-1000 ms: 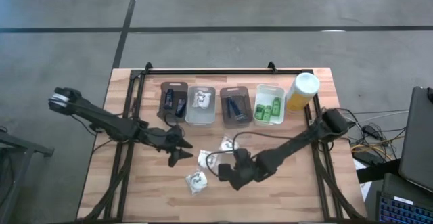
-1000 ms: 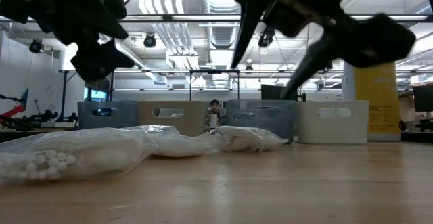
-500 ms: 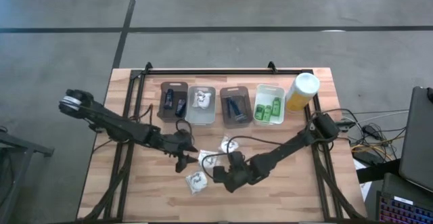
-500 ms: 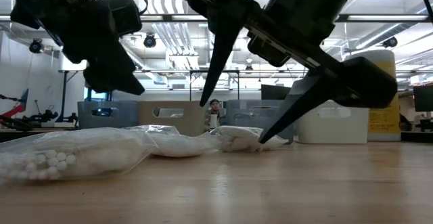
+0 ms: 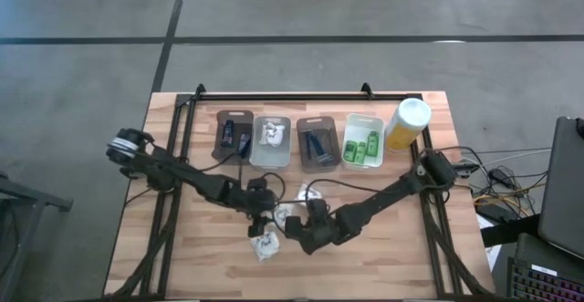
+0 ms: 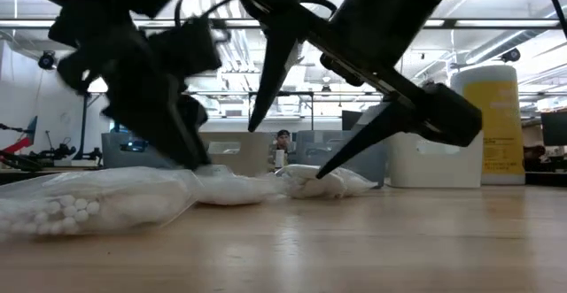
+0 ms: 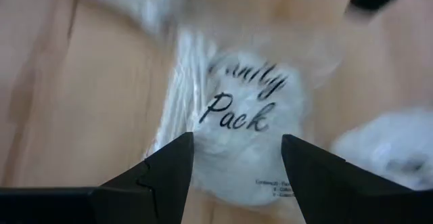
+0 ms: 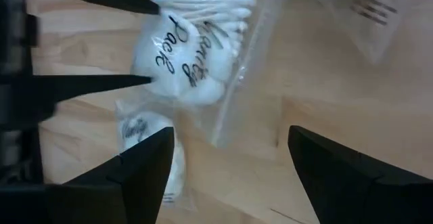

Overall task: Pick & Place Travel size toiletries
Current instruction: Put the white cotton pack into the gray bin

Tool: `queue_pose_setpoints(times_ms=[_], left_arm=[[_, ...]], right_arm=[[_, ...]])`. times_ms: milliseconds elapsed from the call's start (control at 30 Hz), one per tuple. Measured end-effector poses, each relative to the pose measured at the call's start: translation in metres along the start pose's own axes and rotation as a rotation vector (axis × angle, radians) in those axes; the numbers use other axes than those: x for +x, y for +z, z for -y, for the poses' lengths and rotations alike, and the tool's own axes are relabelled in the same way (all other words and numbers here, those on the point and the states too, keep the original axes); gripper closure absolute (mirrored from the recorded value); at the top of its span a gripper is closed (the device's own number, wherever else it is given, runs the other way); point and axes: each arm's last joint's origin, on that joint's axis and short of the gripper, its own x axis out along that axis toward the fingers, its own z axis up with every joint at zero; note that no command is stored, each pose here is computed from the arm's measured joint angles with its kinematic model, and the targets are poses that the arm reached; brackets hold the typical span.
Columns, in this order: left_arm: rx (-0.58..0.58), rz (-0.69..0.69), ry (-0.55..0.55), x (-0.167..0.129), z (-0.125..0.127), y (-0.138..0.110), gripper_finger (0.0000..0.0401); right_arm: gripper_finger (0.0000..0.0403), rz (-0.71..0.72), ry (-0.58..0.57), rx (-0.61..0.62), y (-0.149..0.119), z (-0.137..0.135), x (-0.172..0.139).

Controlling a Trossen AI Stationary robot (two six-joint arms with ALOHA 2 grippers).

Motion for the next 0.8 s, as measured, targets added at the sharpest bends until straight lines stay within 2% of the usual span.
queue_pose_setpoints(times_ms=[200,300,667,800], left_arm=[[0.003,-0.092,0.003,0.005,-0.001,-0.007,0.0172],[-0.002,-0.093,-0.005,0.003,-0.001,-0.008,0.0172],[-0.135,-0.128,-0.033,-0.003,-0.001,-0.009,0.0172],[-0.128,-0.079,-0.055,-0.016,0.002,-0.002,0.0172]], right_arm=[[0.0137,-0.001,0.004,-0.035,0.007,-0.003,0.003],[0.0142,0.003,-0.002,-0.038,0.009,-0.003,0.005],[0.0156,-0.002,-0.014,-0.065,0.007,0.0,0.011],[0.0161,0.018,-0.008,-0.093,0.008,-0.001,0.008]])
